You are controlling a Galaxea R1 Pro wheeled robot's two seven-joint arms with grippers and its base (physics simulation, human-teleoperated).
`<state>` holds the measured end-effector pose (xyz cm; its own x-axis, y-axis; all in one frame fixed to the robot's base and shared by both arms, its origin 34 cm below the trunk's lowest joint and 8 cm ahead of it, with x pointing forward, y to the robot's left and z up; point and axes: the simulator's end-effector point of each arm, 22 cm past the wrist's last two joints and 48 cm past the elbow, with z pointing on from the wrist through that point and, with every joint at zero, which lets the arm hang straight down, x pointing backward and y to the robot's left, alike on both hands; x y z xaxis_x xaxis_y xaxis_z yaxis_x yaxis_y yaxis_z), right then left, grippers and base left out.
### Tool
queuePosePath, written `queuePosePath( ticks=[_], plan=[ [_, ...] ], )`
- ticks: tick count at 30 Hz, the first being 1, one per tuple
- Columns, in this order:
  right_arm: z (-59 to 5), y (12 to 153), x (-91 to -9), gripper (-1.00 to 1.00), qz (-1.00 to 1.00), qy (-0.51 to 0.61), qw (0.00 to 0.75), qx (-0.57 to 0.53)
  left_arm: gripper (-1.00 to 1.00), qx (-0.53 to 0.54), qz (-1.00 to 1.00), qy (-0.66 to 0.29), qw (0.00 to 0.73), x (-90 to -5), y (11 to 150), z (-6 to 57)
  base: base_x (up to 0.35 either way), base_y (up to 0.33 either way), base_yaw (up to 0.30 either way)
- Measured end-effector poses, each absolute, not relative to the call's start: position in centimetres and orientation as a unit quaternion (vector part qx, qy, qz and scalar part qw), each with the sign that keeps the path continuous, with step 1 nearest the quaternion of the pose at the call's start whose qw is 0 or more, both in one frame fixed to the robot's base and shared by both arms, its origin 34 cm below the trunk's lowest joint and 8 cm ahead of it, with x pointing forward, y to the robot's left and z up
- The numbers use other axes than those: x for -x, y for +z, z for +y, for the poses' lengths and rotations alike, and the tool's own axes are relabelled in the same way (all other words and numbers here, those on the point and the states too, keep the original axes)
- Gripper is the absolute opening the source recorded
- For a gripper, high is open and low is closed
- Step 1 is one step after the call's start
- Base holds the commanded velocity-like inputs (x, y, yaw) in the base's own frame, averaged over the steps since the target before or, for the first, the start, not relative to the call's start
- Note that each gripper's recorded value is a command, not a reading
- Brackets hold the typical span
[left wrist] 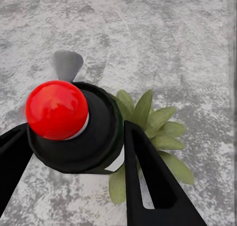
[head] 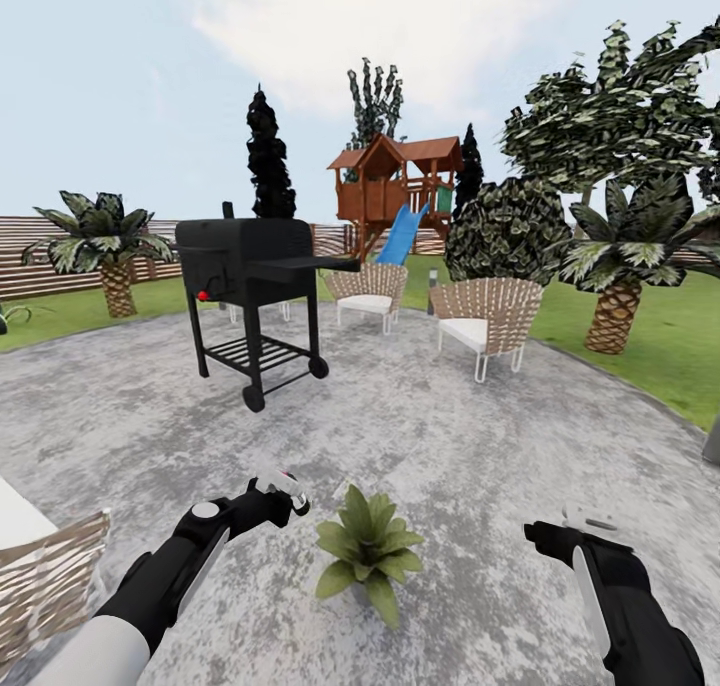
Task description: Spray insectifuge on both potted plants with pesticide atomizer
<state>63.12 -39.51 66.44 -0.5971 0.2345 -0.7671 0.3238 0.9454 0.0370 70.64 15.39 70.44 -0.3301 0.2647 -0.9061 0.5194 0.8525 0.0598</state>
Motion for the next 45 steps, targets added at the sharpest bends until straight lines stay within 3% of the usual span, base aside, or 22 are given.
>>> queuePosePath(
  ticks=[9,20,25,34,38,45],
  plan=[
    [-39.5,66.9,-63.1,1.00,0.890,-0.053,0.425,-0.157,-1.00,-0.244,0.804,-0.120,0.529,-70.6,71.0,15.4,0.095,0.000,-0.212],
    [-40.3,66.8,-62.9,1.00,0.893,-0.085,0.419,-0.141,-1.00,-0.240,0.815,-0.111,0.516,-70.7,72.0,16.3,0.037,0.000,-0.019],
    [-34.8,67.6,-64.6,1.00,0.898,-0.130,0.420,-0.008,-1.00,-0.266,0.812,-0.127,0.504,-69.8,72.8,16.8,0.000,0.000,0.000],
    [-20.9,72.2,-67.6,1.00,0.879,0.077,0.446,0.154,-1.00,-0.341,0.813,-0.092,0.463,-68.5,70.8,17.9,0.000,0.000,0.000],
    [-16.9,78.9,-69.5,1.00,0.842,0.155,0.474,0.206,-1.00,-0.354,0.812,-0.095,0.455,-68.0,70.5,17.7,0.000,0.000,0.000],
    [-12.4,83.0,-70.1,1.00,0.813,0.267,0.451,0.253,-1.00,-0.364,0.804,-0.103,0.459,-67.9,71.4,17.1,0.000,0.000,0.000]
  ],
)
